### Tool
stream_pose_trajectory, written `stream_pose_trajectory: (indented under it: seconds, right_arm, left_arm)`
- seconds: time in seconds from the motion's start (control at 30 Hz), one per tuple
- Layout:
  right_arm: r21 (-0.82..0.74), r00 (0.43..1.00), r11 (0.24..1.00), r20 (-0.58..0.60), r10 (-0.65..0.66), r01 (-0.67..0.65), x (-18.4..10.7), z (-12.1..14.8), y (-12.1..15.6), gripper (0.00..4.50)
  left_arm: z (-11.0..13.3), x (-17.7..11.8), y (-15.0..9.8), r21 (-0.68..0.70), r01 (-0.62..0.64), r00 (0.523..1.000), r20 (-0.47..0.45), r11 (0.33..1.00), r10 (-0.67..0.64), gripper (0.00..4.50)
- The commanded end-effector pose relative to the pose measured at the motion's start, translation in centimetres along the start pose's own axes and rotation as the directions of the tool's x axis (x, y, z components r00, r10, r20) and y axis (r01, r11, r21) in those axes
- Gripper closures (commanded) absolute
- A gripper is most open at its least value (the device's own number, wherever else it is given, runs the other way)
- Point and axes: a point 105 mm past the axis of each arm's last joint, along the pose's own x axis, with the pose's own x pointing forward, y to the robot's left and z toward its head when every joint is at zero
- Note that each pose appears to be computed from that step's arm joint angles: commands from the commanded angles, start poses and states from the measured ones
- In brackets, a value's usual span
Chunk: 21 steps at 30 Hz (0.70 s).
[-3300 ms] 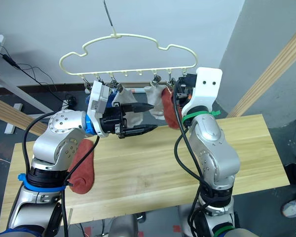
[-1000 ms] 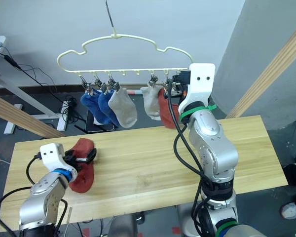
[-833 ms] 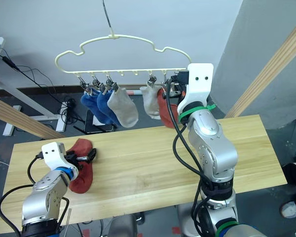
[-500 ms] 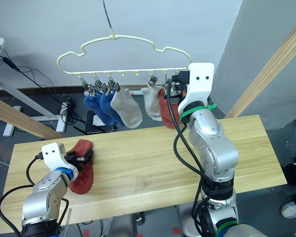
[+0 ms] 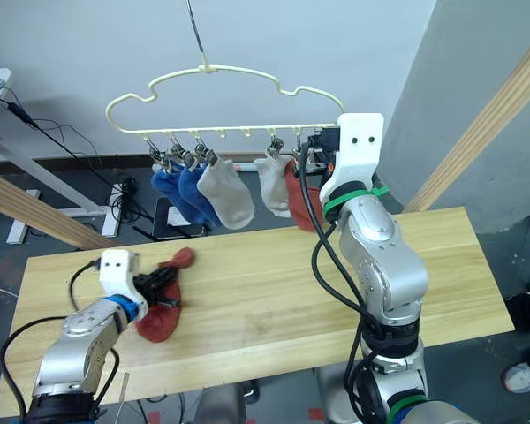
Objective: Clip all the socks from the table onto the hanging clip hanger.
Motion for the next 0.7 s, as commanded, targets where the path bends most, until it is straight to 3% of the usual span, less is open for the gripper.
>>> stream_pose_trajectory:
  seconds: [0.03, 0.1, 0.23, 0.3, 0.37, 0.57, 0.7]
  right_arm:
    - [0.005, 0.999, 1.000, 0.051, 0.019, -0.019, -0.3, 1.4, 0.2, 4.50]
    - [0.006, 0.999, 1.000, 0.051, 0.017, -0.018, -0.3, 1.4, 0.2, 4.50]
    - [0.010, 0.999, 1.000, 0.054, 0.010, -0.010, -0.4, 1.5, 0.1, 4.50]
    - [0.012, 0.998, 1.000, 0.057, 0.007, -0.008, -0.4, 1.6, 0.0, 4.50]
    - [0.013, 0.998, 1.000, 0.059, 0.004, -0.005, -0.4, 1.7, 0.0, 4.50]
    - [0.012, 0.998, 1.000, 0.065, 0.000, -0.001, -0.4, 2.0, -0.1, 4.50]
    - [0.012, 0.998, 1.000, 0.067, 0.000, -0.001, -0.3, 2.2, -0.1, 4.50]
  left_arm:
    - [4.6, 0.5, -0.9, 0.119, 0.160, 0.975, 0.138, 0.980, -0.176, 4.45]
    - [6.4, 0.7, -2.3, 0.177, 0.277, 0.936, 0.174, 0.945, -0.307, 4.45]
    - [11.5, 0.3, -7.3, 0.320, 0.539, 0.755, 0.226, 0.779, -0.615, 4.45]
    - [12.9, 0.0, -9.3, 0.368, 0.612, 0.678, 0.213, 0.700, -0.704, 4.45]
    - [14.1, 0.2, -10.9, 0.384, 0.643, 0.628, 0.230, 0.662, -0.743, 4.45]
    - [16.8, 1.5, -13.6, 0.380, 0.617, 0.601, 0.337, 0.689, -0.724, 4.45]
    - [18.4, 3.8, -15.0, 0.333, 0.510, 0.653, 0.450, 0.793, -0.609, 4.45]
